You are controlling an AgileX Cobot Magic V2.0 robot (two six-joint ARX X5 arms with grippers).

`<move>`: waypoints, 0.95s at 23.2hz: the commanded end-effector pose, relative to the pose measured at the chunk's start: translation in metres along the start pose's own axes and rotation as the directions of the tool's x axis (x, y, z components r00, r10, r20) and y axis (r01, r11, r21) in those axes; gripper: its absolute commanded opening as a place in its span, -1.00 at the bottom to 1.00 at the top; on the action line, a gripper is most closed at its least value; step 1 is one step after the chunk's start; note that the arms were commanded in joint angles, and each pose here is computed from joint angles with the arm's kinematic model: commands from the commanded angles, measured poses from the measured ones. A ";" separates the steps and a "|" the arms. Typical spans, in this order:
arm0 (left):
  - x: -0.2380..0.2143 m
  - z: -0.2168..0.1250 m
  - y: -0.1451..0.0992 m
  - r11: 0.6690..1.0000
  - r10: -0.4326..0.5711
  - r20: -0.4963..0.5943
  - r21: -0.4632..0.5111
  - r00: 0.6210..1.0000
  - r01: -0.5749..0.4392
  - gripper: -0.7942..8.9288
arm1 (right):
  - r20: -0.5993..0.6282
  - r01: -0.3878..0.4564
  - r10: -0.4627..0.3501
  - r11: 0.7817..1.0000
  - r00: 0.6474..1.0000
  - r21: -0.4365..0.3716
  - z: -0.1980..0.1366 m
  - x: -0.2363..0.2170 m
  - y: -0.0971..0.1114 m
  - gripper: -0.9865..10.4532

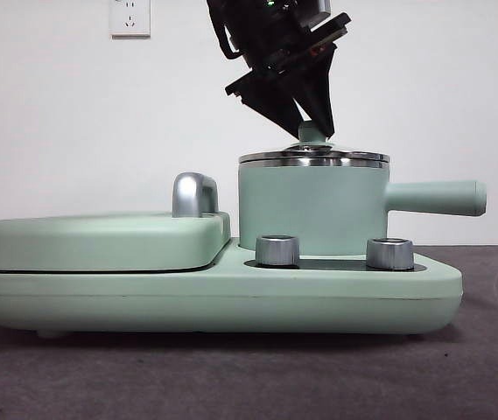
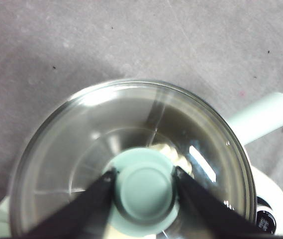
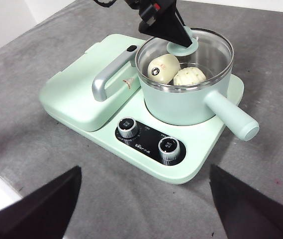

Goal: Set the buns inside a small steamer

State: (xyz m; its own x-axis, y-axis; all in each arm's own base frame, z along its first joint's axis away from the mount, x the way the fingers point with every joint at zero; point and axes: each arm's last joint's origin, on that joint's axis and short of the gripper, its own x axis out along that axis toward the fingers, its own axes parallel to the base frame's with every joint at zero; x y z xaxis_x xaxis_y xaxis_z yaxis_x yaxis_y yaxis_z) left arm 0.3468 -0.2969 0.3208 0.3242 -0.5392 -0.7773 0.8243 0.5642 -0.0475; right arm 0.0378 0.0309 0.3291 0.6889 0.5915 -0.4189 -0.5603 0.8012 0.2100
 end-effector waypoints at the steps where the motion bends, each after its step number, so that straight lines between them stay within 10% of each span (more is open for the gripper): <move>1: 0.015 -0.002 -0.004 1.000 -0.013 -0.039 0.004 0.999 0.013 0.07 | 0.014 -0.007 0.007 1.000 1.000 0.008 0.002 0.000 0.001 -0.11; 22: -0.181 -0.039 -0.059 0.991 -0.040 -0.098 -0.129 0.994 0.028 0.06 | 0.002 -0.041 0.041 0.999 0.999 0.005 0.001 0.000 0.002 -0.11</move>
State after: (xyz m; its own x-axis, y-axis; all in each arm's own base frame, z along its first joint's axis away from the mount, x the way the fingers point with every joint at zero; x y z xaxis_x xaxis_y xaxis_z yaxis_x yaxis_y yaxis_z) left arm 0.2259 -0.2092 0.4409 0.2658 -0.5124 -0.8165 0.7664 0.6262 -0.1435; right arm 0.0374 0.0316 0.3288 0.6711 0.6114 -0.4193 -0.5764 0.7860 0.2236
